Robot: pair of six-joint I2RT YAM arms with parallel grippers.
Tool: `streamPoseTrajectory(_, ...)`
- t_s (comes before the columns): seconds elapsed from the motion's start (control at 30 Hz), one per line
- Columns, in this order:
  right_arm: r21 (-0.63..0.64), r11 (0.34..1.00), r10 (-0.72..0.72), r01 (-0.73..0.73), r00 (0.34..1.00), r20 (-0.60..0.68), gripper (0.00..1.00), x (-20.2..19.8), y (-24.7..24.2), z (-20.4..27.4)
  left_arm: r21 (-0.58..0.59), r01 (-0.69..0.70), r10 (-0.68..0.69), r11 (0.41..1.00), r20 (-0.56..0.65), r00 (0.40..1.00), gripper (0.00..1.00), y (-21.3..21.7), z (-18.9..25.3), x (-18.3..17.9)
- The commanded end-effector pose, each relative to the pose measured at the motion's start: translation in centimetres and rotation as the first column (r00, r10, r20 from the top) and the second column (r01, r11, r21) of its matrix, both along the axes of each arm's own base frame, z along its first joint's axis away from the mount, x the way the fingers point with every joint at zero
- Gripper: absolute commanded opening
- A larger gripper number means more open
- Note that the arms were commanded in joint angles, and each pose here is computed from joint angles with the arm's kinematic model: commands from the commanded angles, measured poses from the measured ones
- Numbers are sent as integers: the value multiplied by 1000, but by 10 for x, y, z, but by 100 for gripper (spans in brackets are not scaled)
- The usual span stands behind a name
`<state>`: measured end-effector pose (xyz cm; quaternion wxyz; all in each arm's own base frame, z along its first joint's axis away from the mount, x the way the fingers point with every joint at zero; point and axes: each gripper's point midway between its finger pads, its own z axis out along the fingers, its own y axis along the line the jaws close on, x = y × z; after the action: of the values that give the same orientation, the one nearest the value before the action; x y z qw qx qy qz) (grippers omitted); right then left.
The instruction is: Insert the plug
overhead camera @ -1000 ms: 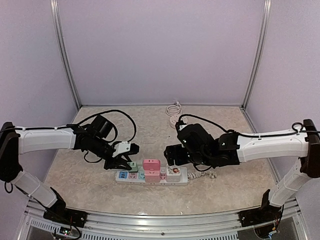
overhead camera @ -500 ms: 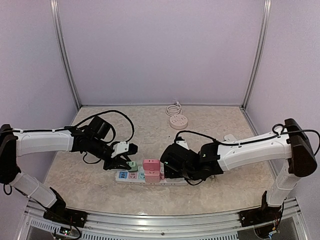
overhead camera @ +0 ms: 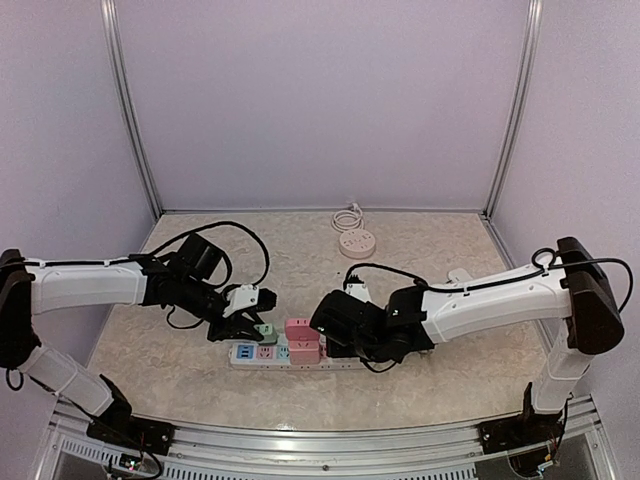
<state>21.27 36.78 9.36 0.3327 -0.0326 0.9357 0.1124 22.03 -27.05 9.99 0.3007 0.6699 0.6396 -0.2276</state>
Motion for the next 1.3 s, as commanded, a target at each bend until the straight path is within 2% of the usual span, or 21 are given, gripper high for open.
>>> streamPoseTrajectory(0.0,-231,972,-41,33,999,-31,50,-2,-45,-38,-27,33,-33,999,-1,999,0,-4,2,-9)
streamPoseTrajectory(0.27,-325,944,-46,52,999,26,41,15,-89,-39,-46,-19,19,999,8,1000,0,-13,8,3)
streamPoseTrajectory(0.43,-336,939,91,-71,995,45,41,19,-92,-40,-42,-35,34,999,-26,999,0,-18,9,5)
streamPoseTrajectory(0.57,-351,928,147,-123,988,43,42,19,-94,-42,-60,-34,35,998,16,999,0,-28,13,13)
streamPoseTrajectory(0.7,-348,925,177,-151,983,43,46,19,-88,-39,-62,-26,27,998,10,1000,0,-37,11,14)
streamPoseTrajectory(0.93,-312,943,149,-116,985,82,70,21,-91,-3,-32,-46,45,998,-27,999,0,-42,2,10)
streamPoseTrajectory(1.07,-271,958,134,-99,984,117,79,18,-100,23,-22,-61,61,998,-17,998,0,-41,0,13)
streamPoseTrajectory(1.27,-202,972,149,-118,978,144,83,16,-96,39,-60,-63,63,996,-4,998,0,-52,9,17)
